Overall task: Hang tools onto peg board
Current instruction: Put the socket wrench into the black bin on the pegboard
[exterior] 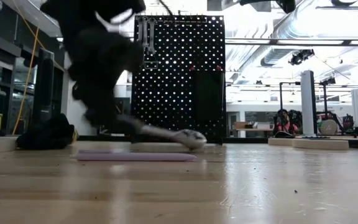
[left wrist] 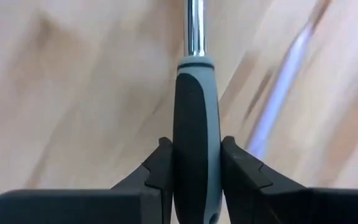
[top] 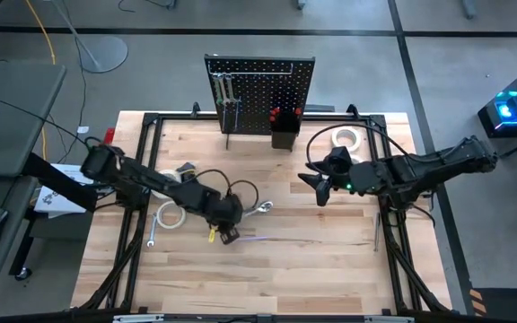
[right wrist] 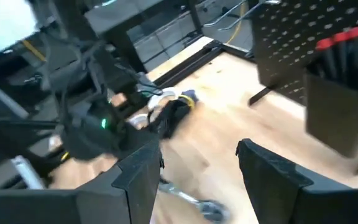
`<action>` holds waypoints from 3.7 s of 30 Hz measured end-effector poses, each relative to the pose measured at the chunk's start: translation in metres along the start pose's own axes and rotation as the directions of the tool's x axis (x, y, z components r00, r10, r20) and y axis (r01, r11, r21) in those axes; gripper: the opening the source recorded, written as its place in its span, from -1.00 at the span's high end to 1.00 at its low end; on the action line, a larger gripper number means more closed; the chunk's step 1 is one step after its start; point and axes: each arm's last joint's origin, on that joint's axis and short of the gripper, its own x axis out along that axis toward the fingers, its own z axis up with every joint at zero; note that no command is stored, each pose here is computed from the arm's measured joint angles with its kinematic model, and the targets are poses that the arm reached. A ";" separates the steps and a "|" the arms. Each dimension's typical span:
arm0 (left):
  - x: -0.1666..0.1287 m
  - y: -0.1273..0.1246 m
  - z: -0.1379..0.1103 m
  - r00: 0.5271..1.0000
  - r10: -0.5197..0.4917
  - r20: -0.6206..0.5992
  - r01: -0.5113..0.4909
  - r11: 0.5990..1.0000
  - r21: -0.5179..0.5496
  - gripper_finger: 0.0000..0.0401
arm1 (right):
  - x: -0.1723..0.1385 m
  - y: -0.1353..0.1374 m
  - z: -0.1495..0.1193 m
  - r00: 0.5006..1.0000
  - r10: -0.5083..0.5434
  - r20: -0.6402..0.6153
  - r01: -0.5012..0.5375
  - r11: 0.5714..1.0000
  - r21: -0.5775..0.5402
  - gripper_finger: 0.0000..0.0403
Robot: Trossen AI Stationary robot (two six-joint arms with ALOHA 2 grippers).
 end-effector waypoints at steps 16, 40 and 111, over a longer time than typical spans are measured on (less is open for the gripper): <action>-0.128 0.025 0.027 0.813 -0.049 0.581 0.130 0.987 -0.099 0.59 | 0.022 0.019 -0.008 0.983 0.172 -0.063 -0.156 0.966 0.207 -0.02; -0.189 0.024 0.034 0.504 -0.104 0.857 0.261 0.965 -0.036 0.67 | 0.068 0.041 -0.008 0.951 0.289 0.115 -0.310 0.901 0.303 -0.02; -0.257 0.029 0.094 0.141 -0.356 0.924 0.877 0.478 0.051 0.99 | 0.049 0.095 0.058 0.915 -0.091 0.394 0.392 -0.039 -0.919 -0.02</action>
